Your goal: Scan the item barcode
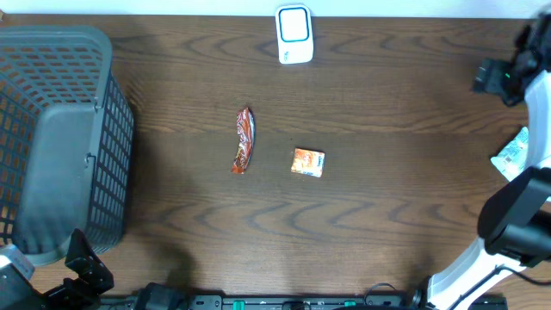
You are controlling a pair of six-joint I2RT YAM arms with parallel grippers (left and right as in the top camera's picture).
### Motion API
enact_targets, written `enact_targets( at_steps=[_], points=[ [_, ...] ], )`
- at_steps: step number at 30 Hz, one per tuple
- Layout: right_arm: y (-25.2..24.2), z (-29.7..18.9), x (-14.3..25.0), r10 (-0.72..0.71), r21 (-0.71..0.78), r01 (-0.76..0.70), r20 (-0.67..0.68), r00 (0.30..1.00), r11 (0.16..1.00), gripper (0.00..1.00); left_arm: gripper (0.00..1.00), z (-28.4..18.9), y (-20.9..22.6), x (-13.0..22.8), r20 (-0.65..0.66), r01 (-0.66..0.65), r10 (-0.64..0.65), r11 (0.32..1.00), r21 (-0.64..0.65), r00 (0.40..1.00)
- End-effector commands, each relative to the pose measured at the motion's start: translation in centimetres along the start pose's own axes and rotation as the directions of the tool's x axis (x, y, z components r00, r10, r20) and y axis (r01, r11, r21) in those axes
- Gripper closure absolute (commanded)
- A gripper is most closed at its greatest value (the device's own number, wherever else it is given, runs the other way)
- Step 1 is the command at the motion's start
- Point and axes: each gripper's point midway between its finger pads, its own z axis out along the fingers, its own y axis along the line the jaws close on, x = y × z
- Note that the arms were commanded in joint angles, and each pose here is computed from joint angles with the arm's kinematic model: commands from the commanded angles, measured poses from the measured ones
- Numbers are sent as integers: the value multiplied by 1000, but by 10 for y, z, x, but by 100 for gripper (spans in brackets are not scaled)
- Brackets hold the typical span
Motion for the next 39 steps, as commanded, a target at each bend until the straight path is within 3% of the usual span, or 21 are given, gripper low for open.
enact_targets(
  at_steps=[1, 6, 11, 16, 23, 39],
  points=[
    [86, -40, 10, -21, -253, 15, -25, 999, 967, 1, 2, -1, 1, -2, 6, -5, 6, 1000, -4, 1000],
    [167, -55, 73, 34, -365, -142, -285, 958, 920, 1, 2, -1, 1, -2, 6, -5, 6, 1000, -4, 1000],
    [235, -68, 157, -141, -414, -69, -455, 880, 908, 1, 2, -1, 1, -2, 6, -5, 6, 1000, -4, 1000],
    [276, -81, 214, -297, -426, 77, -477, 827, 901, 1, 2, -1, 1, -2, 6, -5, 6, 1000, -4, 1000],
    [301, -79, 228, -223, -241, 136, -384, 896, 961, 1, 2, -1, 1, -2, 6, -5, 6, 1000, -4, 1000],
    [333, -3, 254, -211, -201, 134, -435, 875, 970, 1, 2, -1, 1, -2, 6, -5, 6, 1000, -4, 1000]
  ],
)
